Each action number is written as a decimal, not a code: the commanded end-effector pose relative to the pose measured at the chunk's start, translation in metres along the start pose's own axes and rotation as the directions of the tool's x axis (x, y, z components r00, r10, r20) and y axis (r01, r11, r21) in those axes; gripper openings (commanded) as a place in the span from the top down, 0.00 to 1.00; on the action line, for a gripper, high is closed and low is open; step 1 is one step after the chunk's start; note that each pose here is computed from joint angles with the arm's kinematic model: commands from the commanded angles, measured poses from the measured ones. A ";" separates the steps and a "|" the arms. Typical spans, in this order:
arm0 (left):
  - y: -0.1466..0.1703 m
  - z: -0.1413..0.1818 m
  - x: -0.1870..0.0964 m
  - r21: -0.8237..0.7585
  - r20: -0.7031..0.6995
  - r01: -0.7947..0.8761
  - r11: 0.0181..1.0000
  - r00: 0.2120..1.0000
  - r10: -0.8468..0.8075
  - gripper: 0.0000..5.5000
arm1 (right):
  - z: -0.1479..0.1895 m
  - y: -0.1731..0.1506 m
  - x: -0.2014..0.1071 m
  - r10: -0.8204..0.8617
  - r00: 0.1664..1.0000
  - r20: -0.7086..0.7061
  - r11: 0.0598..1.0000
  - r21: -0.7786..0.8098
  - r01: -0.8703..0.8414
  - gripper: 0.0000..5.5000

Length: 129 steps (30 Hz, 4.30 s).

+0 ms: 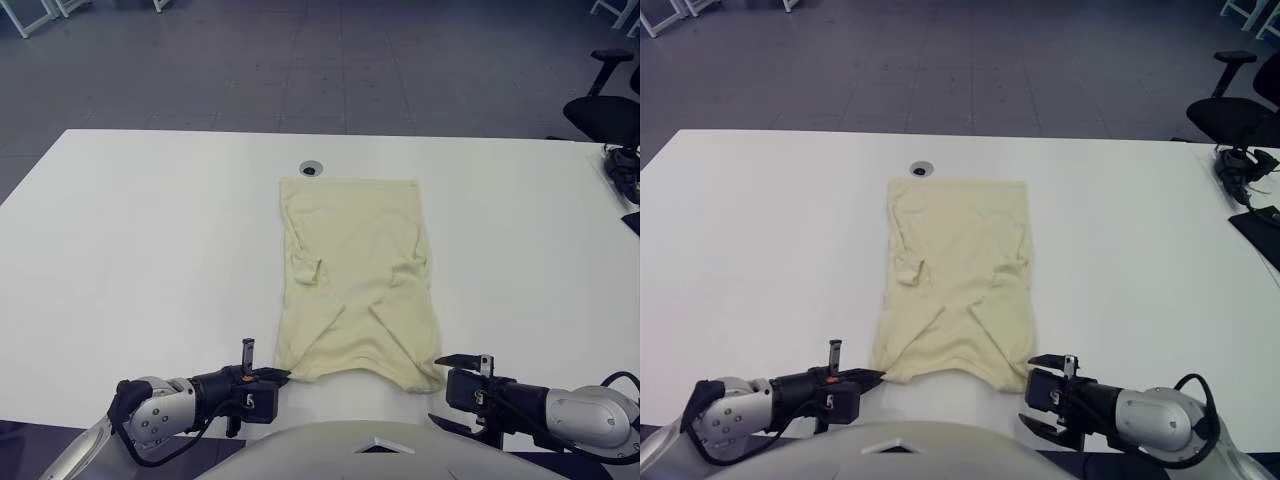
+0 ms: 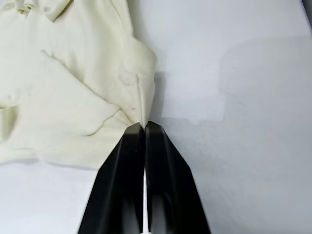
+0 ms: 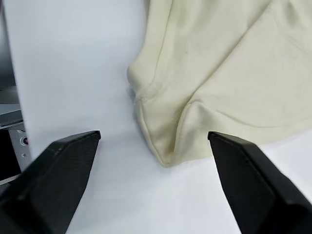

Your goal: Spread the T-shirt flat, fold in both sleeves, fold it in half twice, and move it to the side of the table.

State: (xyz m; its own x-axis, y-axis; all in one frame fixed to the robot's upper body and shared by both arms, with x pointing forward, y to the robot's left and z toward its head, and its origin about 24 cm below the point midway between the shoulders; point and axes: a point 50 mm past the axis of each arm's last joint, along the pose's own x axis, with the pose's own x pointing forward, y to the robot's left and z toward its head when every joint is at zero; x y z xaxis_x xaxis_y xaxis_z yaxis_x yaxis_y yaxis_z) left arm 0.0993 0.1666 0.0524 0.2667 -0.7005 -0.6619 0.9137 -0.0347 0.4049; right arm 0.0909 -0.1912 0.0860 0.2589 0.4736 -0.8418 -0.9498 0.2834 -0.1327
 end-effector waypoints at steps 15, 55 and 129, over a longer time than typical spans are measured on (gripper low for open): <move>-0.006 -0.006 0.002 -0.022 -0.044 0.041 0.999 0.998 -0.042 1.00 | -0.011 -0.007 0.017 -0.049 0.996 -0.076 0.998 -0.031 0.047 0.85; 0.028 0.044 -0.092 -0.176 0.364 0.249 0.952 0.916 -0.172 1.00 | 0.054 -0.020 -0.068 0.418 0.900 0.128 0.889 -0.261 -0.376 1.00; 0.228 -0.055 0.039 -0.121 0.122 -0.792 0.599 0.587 0.801 0.58 | 0.058 -0.232 0.079 -0.537 0.814 0.222 0.834 0.284 0.472 0.58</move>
State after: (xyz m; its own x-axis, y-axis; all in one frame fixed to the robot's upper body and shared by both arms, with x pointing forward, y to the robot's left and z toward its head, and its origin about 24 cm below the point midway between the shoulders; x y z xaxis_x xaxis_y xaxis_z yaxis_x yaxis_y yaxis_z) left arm 0.3331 0.1710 0.0756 0.8514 -0.5242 -0.0197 0.3939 0.6140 0.6840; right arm 0.3387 -0.1666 0.0816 0.7295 0.4463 -0.5183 -0.6574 0.6666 -0.3513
